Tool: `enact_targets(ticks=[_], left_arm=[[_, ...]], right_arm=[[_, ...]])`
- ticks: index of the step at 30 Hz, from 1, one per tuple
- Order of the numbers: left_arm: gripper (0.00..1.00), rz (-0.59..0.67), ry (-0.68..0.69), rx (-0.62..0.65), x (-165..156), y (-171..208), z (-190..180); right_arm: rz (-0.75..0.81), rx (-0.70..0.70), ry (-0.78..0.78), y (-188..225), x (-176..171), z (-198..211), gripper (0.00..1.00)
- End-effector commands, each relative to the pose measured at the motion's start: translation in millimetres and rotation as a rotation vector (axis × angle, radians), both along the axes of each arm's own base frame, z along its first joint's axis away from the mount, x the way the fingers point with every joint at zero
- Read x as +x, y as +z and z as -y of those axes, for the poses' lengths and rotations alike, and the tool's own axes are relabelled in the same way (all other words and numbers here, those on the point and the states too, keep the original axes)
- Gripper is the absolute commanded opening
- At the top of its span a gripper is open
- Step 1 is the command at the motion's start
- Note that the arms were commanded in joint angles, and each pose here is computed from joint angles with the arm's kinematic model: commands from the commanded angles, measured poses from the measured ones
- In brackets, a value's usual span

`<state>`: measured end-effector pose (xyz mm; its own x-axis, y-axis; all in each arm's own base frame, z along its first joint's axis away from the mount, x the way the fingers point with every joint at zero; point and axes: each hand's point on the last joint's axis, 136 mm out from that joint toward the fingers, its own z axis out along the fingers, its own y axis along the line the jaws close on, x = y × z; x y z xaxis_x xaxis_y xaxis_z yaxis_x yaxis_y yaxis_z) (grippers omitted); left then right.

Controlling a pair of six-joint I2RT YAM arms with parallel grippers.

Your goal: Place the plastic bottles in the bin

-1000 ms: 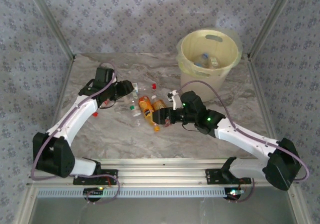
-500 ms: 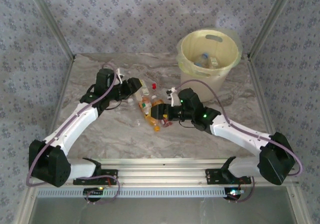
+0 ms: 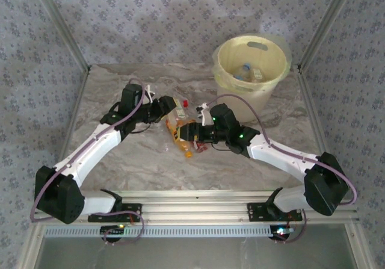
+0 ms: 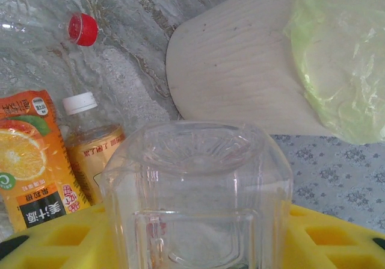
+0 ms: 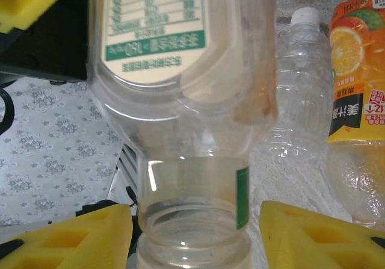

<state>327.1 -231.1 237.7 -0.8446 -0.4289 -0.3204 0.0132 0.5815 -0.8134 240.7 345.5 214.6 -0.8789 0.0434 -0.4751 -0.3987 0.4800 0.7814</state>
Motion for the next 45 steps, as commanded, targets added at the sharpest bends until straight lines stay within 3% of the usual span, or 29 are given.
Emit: enact_targets(ticks=[1, 10, 15, 17, 19, 20, 26, 33, 38, 45], left_arm=[[0.57, -0.002, -0.025, -0.027, 0.8, 9.7, 8.5], [0.60, -0.006, -0.018, -0.050, 2.6, 16.9, 10.4], [0.68, 0.002, -0.022, -0.052, 3.1, 20.9, 10.9], [0.76, 0.013, -0.027, -0.059, 3.4, 24.9, 11.9], [0.96, 0.034, -0.028, -0.071, 4.7, 31.4, 11.6], [0.99, 0.046, -0.030, -0.079, 5.2, 35.4, 12.0], [1.00, 0.222, -0.105, -0.133, -0.3, 81.6, 14.5], [1.00, 0.478, -0.297, -0.062, -37.2, 116.5, 16.6], [1.00, 0.562, -0.362, 0.000, -60.0, 124.8, 12.0], [1.00, 0.637, -0.443, 0.017, -85.9, 131.2, 14.1]], right_arm=[[0.027, 0.039, 0.008, 18.1, 4.7, -5.9, 0.49], [0.037, 0.032, 0.015, 22.1, 1.9, 0.1, 0.39], [0.049, 0.026, 0.003, 25.1, 3.3, 5.6, 0.36], [0.050, 0.017, -0.001, 25.3, 3.4, 9.1, 0.35], [0.061, 0.007, -0.007, 27.9, 3.7, 14.0, 0.35], [0.065, -0.001, -0.012, 28.4, 4.2, 17.5, 0.34], [0.112, -0.036, -0.061, 46.0, 8.7, 49.9, 0.34], [0.212, -0.094, -0.136, 88.0, 16.7, 106.1, 0.33], [0.308, -0.136, -0.214, 138.1, 29.5, 141.9, 0.33], [0.390, -0.304, -0.326, 169.9, 61.7, 188.9, 0.34]])
